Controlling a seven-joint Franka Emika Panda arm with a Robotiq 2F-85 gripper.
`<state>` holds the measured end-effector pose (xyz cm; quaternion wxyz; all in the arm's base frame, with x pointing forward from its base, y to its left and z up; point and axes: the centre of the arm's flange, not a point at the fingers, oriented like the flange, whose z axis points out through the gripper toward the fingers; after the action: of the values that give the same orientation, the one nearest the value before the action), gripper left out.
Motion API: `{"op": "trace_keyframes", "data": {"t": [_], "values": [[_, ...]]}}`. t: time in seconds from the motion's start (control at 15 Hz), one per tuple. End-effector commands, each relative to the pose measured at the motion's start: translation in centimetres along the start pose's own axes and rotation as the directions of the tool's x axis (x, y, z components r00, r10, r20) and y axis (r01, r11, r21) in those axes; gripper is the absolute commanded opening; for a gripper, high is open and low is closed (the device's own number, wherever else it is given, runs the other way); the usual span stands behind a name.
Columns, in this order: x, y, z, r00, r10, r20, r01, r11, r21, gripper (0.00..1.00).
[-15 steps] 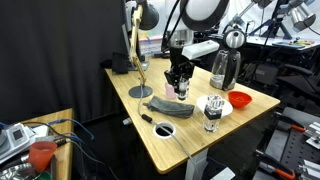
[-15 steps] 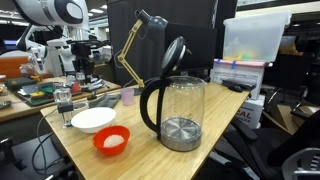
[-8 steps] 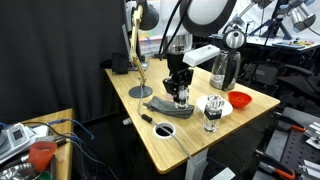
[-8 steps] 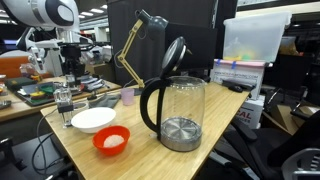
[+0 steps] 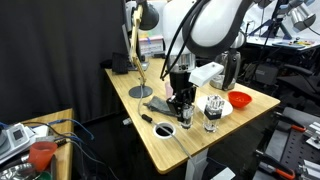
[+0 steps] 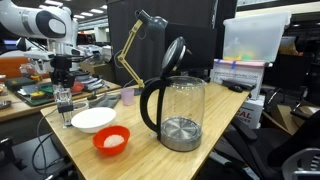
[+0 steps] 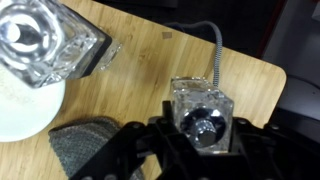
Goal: Move the small glass object from the right side of the table to the bottom left corner
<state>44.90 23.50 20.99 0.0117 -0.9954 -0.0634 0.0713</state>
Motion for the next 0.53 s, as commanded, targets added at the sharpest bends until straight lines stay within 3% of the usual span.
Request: {"op": "trace_keyframes", "data": {"t": [0.0, 0.47], "values": [[0.6, 0.3, 2.2, 1.000, 0.005, -0.002, -0.005, 0.998, 0.058, 0.18], [2.3, 1.7, 4.4, 0.999, 0.041, -0.019, -0.040, 0.997, 0.062, 0.18]]}}
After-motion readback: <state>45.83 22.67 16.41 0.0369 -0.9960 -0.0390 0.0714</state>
